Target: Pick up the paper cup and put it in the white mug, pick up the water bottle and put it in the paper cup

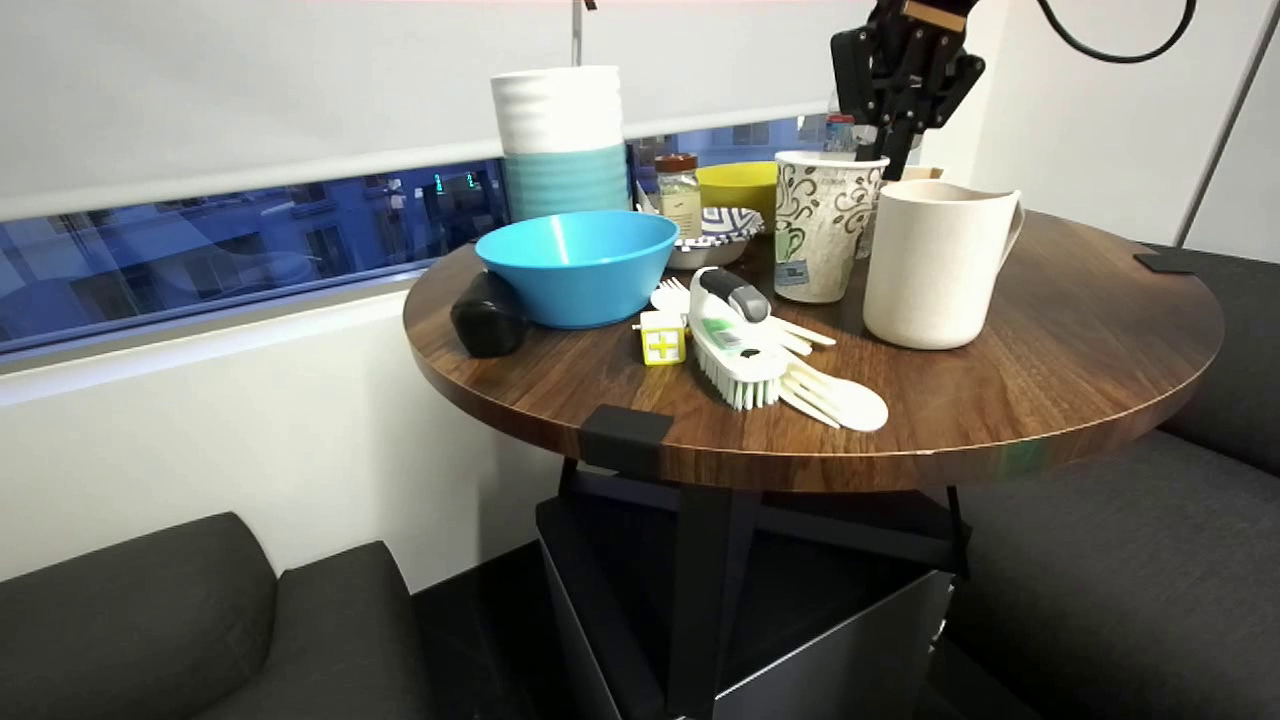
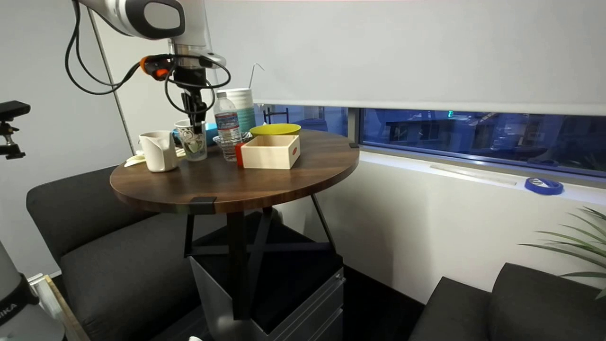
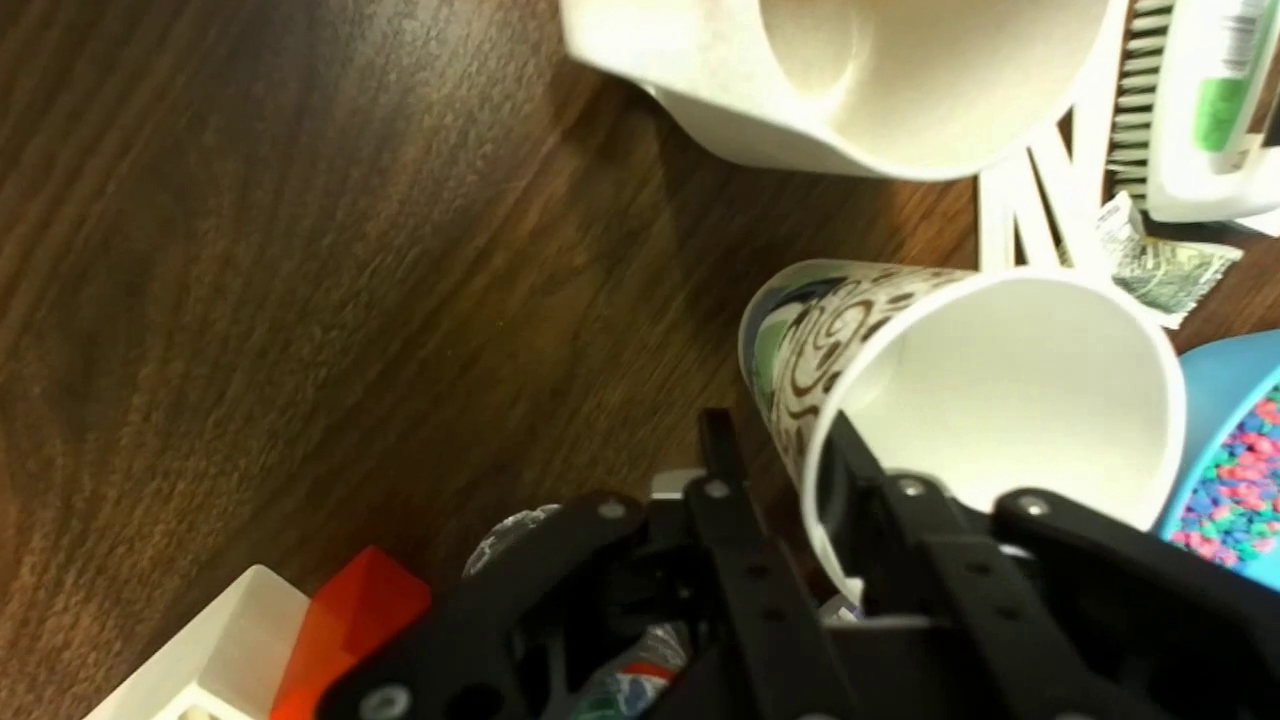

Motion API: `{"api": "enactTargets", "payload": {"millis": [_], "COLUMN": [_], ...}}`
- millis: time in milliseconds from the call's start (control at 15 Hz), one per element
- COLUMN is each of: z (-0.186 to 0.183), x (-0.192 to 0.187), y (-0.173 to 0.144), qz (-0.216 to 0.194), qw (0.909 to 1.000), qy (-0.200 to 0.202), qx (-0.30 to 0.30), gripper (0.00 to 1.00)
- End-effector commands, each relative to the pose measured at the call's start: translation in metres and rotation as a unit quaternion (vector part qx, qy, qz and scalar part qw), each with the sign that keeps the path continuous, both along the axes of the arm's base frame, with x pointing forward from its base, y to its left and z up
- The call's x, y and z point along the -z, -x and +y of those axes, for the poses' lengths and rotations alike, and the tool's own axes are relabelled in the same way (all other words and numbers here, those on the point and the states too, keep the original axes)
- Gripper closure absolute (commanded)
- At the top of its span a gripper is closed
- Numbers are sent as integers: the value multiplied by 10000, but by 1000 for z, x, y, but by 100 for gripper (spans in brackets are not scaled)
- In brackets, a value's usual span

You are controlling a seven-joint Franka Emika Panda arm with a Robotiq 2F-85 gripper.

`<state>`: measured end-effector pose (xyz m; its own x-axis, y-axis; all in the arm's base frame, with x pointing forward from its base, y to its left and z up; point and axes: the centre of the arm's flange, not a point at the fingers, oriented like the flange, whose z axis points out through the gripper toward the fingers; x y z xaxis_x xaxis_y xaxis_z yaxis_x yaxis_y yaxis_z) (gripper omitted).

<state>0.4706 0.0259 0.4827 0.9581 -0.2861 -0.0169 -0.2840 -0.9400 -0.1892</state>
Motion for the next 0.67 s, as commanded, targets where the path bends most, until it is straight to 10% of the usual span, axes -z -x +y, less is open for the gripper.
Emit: {"api": "enactTargets", "payload": {"millis": [0, 600], "z": [-3, -10], "x": [-3, -49], "y": [-4, 6], "qz": [-174, -789], "qw": [9998, 9965], "qy": [-7, -166], "qx": [134, 230], "gripper": [99, 99]}}
